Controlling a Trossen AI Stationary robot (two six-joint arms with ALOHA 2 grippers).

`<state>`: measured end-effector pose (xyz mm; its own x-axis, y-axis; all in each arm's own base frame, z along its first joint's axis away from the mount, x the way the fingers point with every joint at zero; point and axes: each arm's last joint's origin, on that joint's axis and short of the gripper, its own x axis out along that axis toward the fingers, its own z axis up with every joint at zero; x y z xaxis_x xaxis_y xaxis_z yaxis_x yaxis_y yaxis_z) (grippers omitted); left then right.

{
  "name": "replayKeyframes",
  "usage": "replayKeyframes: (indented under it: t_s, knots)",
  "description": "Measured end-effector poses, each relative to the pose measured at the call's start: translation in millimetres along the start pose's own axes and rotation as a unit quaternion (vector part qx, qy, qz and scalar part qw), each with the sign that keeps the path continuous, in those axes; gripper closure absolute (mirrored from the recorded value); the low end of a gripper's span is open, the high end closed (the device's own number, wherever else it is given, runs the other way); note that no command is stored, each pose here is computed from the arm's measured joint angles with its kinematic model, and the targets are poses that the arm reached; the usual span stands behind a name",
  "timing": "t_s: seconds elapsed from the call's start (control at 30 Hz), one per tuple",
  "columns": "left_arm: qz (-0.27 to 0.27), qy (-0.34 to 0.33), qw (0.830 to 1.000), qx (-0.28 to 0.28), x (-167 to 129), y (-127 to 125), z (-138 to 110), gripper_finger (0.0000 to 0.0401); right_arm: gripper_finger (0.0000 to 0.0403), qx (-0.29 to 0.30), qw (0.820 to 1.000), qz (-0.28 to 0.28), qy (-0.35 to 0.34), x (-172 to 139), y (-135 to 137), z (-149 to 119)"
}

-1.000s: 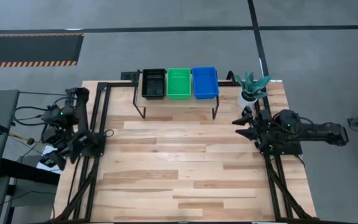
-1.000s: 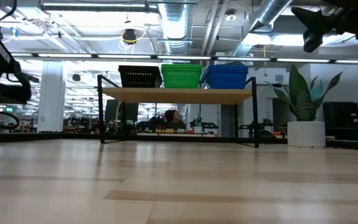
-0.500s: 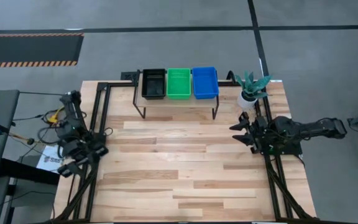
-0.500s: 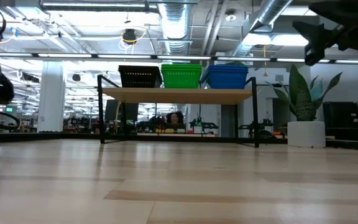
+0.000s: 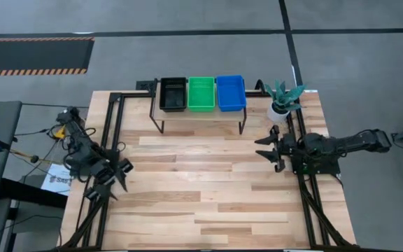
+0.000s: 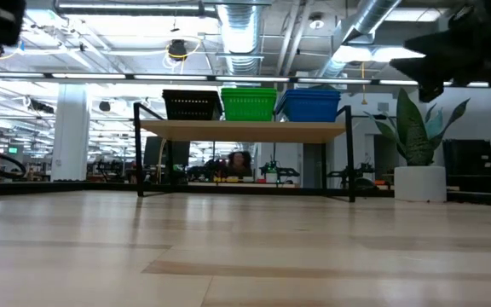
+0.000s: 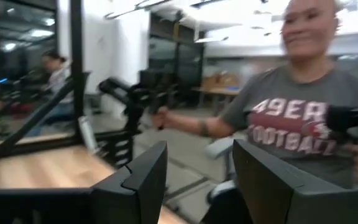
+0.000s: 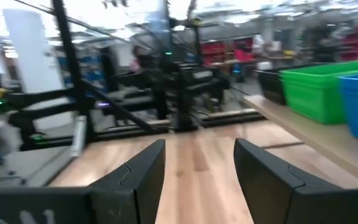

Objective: Stack baskets on shelf by color
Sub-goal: Return to Home Position

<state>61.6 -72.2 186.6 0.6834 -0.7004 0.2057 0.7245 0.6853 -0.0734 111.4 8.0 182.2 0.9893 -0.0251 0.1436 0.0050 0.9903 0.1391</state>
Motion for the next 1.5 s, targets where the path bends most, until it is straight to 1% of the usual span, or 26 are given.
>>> replayKeyframes:
  t_s: [0.1,0.3,0.33,0.4,0.47,0.5,0.57,0.63,0.77,0.83,0.9,0.93,1.0,1.07,1.1,1.33,1.5]
  knots:
    - [0.035,0.018,0.999,0.006,0.2,6.9,-3.6,0.0227,0.0189,-0.003,1.000,-0.027,0.009,2.3,-1.8,-2.5]
    - [0.118,0.061,0.991,0.023,-2.3,23.3,-7.0,0.0227,0.0189,-0.009,0.999,-0.040,0.033,6.9,-3.5,-8.1]
    - [0.133,0.061,0.989,0.025,-2.9,26.0,-5.9,0.0227,0.0190,-0.013,0.999,-0.042,0.025,7.7,-4.1,-6.8]
    - [0.151,0.060,0.986,0.028,-4.0,30.8,-5.3,0.0227,0.0191,-0.014,0.999,-0.049,-0.014,8.8,-5.8,0.7]
    - [0.154,0.062,0.986,0.030,-5.0,34.6,-5.1,0.0227,0.0191,-0.010,0.996,-0.059,-0.067,8.4,-8.4,11.1]
    - [0.149,0.062,0.986,0.031,-5.5,36.0,-4.8,0.0227,0.0190,-0.012,0.995,-0.060,-0.081,7.2,-9.5,14.8]
    - [0.138,0.064,0.988,0.031,-6.5,38.7,-4.5,0.0227,0.0189,-0.024,0.994,-0.059,-0.089,4.2,-11.6,19.4]
    - [0.131,0.068,0.989,0.027,-7.8,41.4,-4.7,0.0227,0.0188,-0.022,0.994,-0.066,-0.080,1.0,-13.7,23.7]
    - [0.122,0.075,0.990,0.013,-10.6,46.3,-5.2,0.0227,0.0189,0.017,0.995,-0.098,-0.030,-11.7,-18.4,26.3]
    - [0.120,0.078,0.990,0.013,-12.0,48.7,-5.2,0.0227,0.0190,0.024,0.994,-0.104,-0.031,-18.9,-19.0,26.1]
    - [0.128,0.080,0.988,0.025,-13.9,51.8,-4.6,0.0227,0.0191,0.017,0.994,-0.106,-0.021,-18.4,-19.9,20.9]
    - [0.136,0.081,0.987,0.031,-14.9,53.4,-4.4,0.0227,0.0191,0.010,0.994,-0.108,-0.007,-17.8,-20.6,15.0]
    - [0.159,0.081,0.983,0.037,-17.2,57.3,-3.8,0.0227,0.0190,0.003,0.994,-0.108,-0.003,-14.9,-22.7,3.1]
    - [0.175,0.080,0.980,0.041,-19.3,60.4,-3.1,0.0227,0.0190,0.004,0.993,-0.117,0.033,-14.2,-24.4,-6.6]
    - [0.179,0.080,0.980,0.042,-20.3,61.5,-2.7,0.0227,0.0190,0.006,0.992,-0.118,0.041,-14.1,-24.4,-8.2]
    - [0.183,0.080,0.979,0.043,-24.4,66.1,-1.4,0.0227,0.0190,-0.024,0.993,-0.114,0.035,-15.1,-24.0,-6.6]
    - [0.209,0.078,0.974,0.048,-25.6,68.0,-1.1,0.0227,0.0190,-0.029,0.992,-0.114,0.034,-15.4,-23.9,-6.5]
